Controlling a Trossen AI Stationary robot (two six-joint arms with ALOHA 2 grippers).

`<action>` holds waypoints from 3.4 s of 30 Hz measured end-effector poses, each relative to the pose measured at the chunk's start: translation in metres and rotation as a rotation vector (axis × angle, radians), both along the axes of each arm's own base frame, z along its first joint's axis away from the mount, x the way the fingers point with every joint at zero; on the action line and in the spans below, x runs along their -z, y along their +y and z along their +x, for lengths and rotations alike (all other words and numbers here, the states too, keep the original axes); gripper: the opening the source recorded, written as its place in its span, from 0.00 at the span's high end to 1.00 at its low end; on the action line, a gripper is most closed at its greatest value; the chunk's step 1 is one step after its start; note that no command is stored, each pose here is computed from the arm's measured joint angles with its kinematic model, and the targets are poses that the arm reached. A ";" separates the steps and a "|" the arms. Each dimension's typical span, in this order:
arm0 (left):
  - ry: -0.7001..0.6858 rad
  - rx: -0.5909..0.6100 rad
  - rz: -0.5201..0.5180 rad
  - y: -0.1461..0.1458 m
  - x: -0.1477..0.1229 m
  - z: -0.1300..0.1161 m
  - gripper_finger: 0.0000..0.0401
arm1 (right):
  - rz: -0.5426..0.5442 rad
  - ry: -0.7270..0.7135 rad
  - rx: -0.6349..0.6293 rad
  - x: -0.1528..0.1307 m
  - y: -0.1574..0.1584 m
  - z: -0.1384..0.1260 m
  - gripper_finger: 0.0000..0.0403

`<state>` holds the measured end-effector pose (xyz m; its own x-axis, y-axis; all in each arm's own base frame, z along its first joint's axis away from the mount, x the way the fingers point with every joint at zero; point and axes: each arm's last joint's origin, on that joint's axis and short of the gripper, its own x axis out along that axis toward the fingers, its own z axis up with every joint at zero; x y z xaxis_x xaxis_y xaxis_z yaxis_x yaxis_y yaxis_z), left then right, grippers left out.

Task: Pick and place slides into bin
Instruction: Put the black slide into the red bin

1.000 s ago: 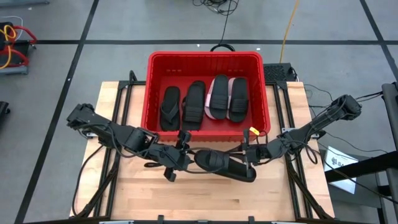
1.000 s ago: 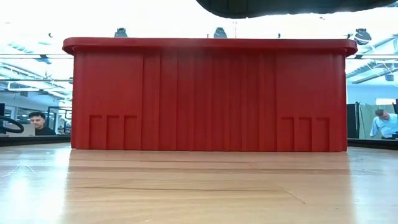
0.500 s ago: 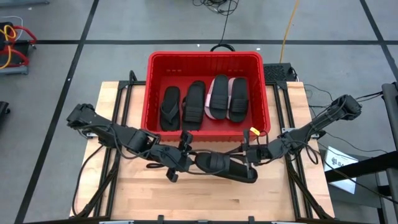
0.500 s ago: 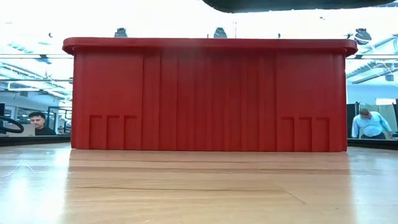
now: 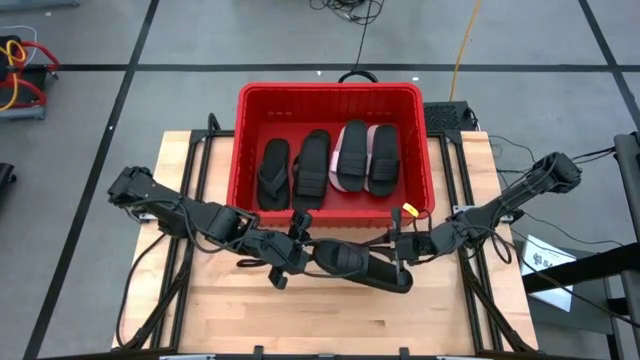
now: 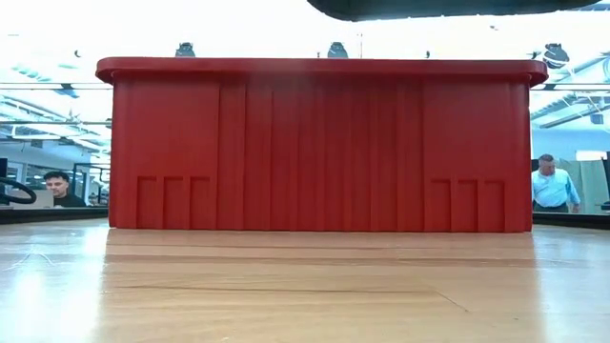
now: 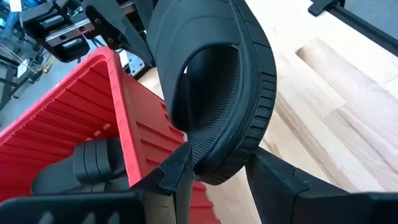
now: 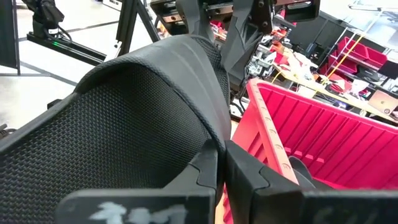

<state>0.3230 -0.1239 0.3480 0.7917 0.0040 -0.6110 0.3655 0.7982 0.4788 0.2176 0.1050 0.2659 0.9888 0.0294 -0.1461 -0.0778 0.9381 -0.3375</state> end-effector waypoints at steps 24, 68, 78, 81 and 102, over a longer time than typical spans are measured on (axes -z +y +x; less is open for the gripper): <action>0.020 0.046 -0.058 -0.001 0.000 0.000 0.93 | -0.008 0.008 0.000 0.001 0.000 0.000 0.88; -0.160 -0.323 -0.101 0.046 -0.075 -0.094 0.95 | 0.176 -0.070 -0.090 -0.039 -0.010 -0.059 0.63; -0.290 -0.699 0.105 0.069 -0.083 -0.117 0.95 | 0.122 -0.081 -0.095 -0.040 -0.011 -0.060 0.63; -0.255 -0.816 0.126 0.079 -0.074 -0.113 0.95 | 0.100 -0.083 -0.097 -0.040 -0.011 -0.060 0.63; 0.275 -1.187 0.145 0.134 0.011 -0.055 0.95 | 0.071 -0.086 -0.097 -0.040 -0.011 -0.060 0.63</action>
<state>0.2682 0.0105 0.3370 0.0952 0.7168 -0.6908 -0.4489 0.6503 0.6128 0.1577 0.0938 0.3061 0.9896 0.1325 -0.0554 -0.1428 0.9495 -0.2794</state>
